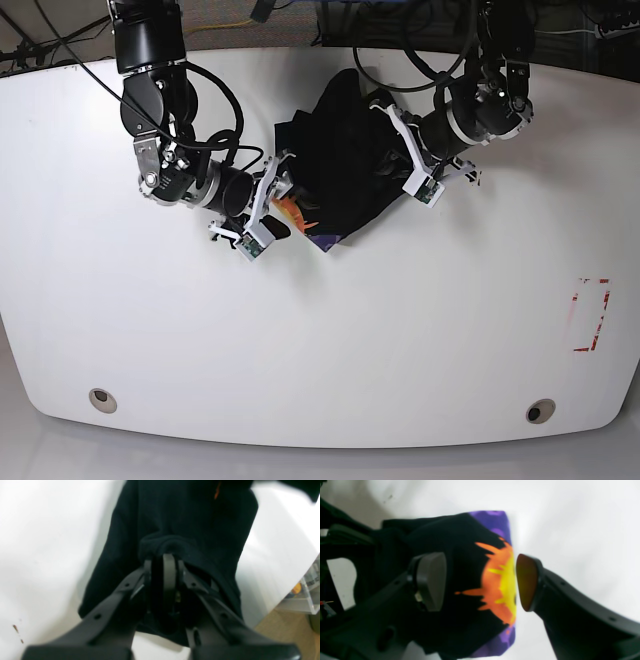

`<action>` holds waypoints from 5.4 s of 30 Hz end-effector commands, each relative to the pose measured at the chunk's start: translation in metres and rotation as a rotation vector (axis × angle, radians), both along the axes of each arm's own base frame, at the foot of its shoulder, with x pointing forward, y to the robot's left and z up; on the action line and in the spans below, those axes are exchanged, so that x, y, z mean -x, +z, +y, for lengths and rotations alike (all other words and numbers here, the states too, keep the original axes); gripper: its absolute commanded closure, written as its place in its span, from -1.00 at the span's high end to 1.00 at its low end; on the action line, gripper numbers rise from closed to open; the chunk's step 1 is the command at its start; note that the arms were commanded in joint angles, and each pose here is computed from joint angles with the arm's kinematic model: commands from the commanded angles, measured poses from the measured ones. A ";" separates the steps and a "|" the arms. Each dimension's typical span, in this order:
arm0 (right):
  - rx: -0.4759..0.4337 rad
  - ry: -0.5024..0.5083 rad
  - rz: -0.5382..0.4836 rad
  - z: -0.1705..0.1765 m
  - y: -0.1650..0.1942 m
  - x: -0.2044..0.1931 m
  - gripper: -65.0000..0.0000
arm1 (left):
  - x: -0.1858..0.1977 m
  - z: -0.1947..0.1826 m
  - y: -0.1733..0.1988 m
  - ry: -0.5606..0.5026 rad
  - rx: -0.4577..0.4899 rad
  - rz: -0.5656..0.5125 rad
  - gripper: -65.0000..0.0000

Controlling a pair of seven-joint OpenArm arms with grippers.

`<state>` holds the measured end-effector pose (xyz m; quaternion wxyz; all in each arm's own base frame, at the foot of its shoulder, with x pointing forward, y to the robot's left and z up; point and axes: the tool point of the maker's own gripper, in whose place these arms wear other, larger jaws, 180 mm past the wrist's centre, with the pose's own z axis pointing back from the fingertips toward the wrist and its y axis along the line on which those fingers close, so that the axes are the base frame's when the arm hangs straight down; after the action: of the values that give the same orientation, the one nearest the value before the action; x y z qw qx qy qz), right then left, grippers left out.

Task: Fold the T-shirt properly
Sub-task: 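Grasp the bundled shirt with both grippers and flatten it, then fold the shirt bundle over with both grippers into a square, then drag the folded shirt with the left gripper to the table edge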

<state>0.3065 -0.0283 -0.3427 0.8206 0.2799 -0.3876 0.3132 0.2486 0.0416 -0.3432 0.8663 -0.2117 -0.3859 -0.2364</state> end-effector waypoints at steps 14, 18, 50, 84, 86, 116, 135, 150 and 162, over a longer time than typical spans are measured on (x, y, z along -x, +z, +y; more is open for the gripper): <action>-0.034 0.005 -0.039 0.002 0.013 -0.004 0.28 | -0.045 0.074 0.035 0.141 -0.096 -0.146 -0.93; -0.039 0.006 -0.038 0.004 0.013 -0.003 0.28 | -0.061 0.084 0.049 0.170 -0.105 -0.192 -0.91; -0.179 -0.025 -0.035 0.047 0.026 -0.096 0.28 | -0.041 0.157 0.010 0.298 -0.182 -0.063 0.11; 0.060 0.089 -0.079 0.041 -0.059 0.018 0.28 | -0.077 0.107 -0.021 0.118 -0.139 0.011 0.10; 0.067 0.101 -0.070 0.042 -0.060 0.029 0.28 | -0.080 0.110 -0.019 0.120 -0.147 0.006 0.10; -0.021 0.195 -0.033 0.134 -0.013 0.071 0.27 | -0.036 0.076 0.031 0.068 -0.152 -0.148 0.10; 0.074 -0.044 -0.065 0.037 -0.019 0.017 0.27 | -0.017 0.098 -0.011 0.468 0.002 0.019 0.12; -0.052 -0.168 -0.037 -0.001 -0.007 0.007 0.27 | -0.002 0.185 -0.107 0.531 -0.233 0.176 0.11; -0.092 -0.166 -0.072 -0.009 0.011 0.006 0.27 | 0.002 0.368 -0.064 0.524 -0.500 0.151 0.12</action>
<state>0.2906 -0.0373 -0.3523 0.8342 0.2701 -0.4204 0.2333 0.2642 0.3710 -0.4060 0.9376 0.0528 -0.3361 -0.0718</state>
